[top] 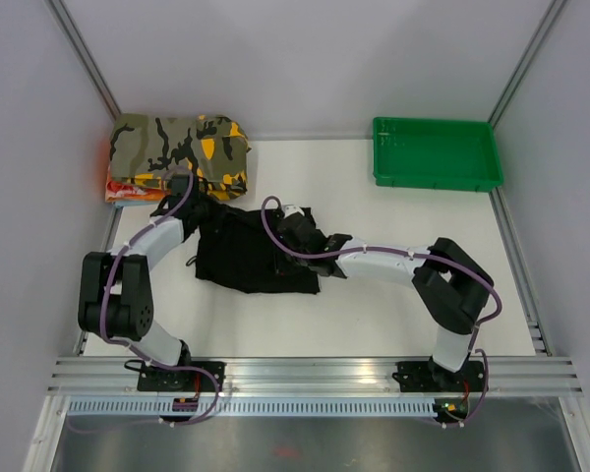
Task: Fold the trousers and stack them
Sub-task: Fold the trousers, then neatly place the folded trousers to the corner
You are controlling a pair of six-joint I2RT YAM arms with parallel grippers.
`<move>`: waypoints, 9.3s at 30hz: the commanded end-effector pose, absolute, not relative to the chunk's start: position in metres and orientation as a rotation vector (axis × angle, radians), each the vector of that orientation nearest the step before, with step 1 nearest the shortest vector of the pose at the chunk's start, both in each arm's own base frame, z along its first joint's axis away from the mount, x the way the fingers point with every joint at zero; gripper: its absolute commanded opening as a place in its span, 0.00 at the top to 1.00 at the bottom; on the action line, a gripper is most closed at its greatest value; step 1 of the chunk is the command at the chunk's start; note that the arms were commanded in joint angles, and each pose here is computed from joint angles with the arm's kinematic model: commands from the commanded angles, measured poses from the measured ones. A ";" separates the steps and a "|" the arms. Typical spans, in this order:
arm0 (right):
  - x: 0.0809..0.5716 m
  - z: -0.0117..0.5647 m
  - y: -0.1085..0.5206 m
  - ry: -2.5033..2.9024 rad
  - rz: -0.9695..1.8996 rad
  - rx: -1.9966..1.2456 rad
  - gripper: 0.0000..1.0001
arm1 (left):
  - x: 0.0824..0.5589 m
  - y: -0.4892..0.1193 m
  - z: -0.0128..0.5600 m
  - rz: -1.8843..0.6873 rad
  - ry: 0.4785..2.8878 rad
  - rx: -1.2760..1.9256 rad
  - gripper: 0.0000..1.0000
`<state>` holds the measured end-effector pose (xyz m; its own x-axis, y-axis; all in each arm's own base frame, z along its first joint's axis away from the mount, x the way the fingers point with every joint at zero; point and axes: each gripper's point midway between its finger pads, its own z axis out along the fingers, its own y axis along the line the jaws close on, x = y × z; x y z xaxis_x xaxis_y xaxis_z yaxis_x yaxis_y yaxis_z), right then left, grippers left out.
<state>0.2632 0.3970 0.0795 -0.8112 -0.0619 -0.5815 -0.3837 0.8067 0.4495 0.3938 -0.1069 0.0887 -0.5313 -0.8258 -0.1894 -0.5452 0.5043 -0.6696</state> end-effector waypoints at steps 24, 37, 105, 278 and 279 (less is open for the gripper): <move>0.336 0.140 0.430 2.242 0.766 -0.400 0.68 | 0.401 -0.059 0.205 -0.557 2.094 -0.569 0.01; 0.364 0.080 0.477 2.262 0.803 -0.486 0.84 | 0.306 -0.066 0.115 -0.603 2.196 -0.735 0.98; 0.320 0.197 0.480 2.006 1.198 -0.539 0.48 | 0.413 0.005 0.141 -0.439 2.159 -0.716 0.43; 0.369 0.096 0.384 2.289 0.790 -0.184 1.00 | 0.339 -0.018 0.074 -0.486 2.213 -0.656 0.98; 0.372 0.106 0.385 2.265 0.795 -0.194 1.00 | 0.343 -0.016 0.079 -0.481 2.196 -0.653 0.98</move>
